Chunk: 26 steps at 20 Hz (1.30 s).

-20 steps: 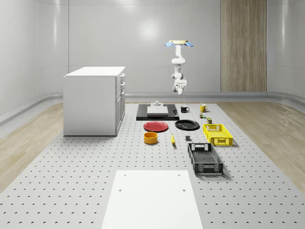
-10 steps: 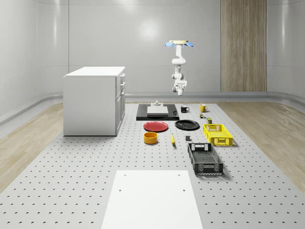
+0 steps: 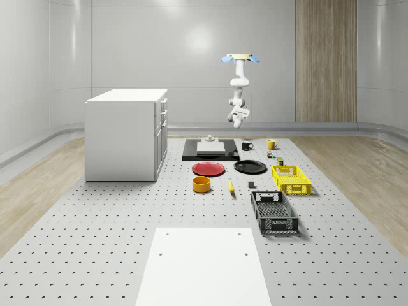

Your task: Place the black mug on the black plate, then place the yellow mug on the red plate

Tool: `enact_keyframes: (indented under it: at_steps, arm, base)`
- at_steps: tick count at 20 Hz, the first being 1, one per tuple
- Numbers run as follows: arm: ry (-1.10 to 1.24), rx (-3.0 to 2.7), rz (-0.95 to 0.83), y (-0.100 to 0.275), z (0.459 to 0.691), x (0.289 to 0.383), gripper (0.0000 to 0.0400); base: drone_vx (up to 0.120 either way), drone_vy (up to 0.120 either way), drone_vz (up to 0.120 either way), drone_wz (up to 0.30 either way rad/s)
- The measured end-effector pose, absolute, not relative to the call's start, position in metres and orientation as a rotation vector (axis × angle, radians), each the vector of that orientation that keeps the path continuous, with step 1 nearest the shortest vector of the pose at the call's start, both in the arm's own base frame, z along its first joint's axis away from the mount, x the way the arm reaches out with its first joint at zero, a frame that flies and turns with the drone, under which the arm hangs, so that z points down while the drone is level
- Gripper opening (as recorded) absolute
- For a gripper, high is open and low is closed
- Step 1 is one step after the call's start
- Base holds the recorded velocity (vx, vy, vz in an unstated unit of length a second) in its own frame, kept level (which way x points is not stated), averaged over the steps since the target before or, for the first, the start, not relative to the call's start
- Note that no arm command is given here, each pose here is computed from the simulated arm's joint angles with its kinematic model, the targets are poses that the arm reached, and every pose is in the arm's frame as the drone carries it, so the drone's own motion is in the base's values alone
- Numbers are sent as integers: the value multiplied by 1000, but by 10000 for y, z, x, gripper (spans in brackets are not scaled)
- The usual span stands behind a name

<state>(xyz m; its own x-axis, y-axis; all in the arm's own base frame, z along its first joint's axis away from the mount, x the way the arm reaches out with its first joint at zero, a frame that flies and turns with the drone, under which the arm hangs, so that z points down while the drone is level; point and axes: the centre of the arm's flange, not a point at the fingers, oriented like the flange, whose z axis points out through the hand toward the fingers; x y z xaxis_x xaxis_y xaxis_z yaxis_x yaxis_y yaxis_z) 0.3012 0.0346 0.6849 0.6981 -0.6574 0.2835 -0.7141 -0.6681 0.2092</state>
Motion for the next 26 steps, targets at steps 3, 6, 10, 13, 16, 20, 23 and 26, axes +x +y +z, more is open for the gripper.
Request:
enact_keyframes:
  at_steps: [3, 6, 10, 13, 16, 20, 23, 26]
  arm:
    - [-999, 2401, 365, 546, 6746, 3013, 400]
    - [-870, 2085, 491, 792, 6510, 3019, 400]
    - [-627, 1487, 657, 987, 5914, 3038, 400]
    - [-432, 1010, 736, 861, 5435, 3054, 400]
    - [-275, 628, 772, 605, 5134, 3065, 400]
    - [-141, 313, 785, 319, 4973, 3069, 400]
    - [-84, 183, 786, 188, 4934, 3069, 400]
    - [-50, 106, 786, 109, 4919, 3069, 400]
  base:
    - [120, 0, 0, 0]
    - [120, 0, 0, 0]
    - [120, 0, -50, 0]
    - [120, 0, -120, 0]
    - [120, 0, -120, 0]
    - [120, -10, -120, 0]
    - [120, -120, -120, 0]
    - [120, -120, -120, 0]
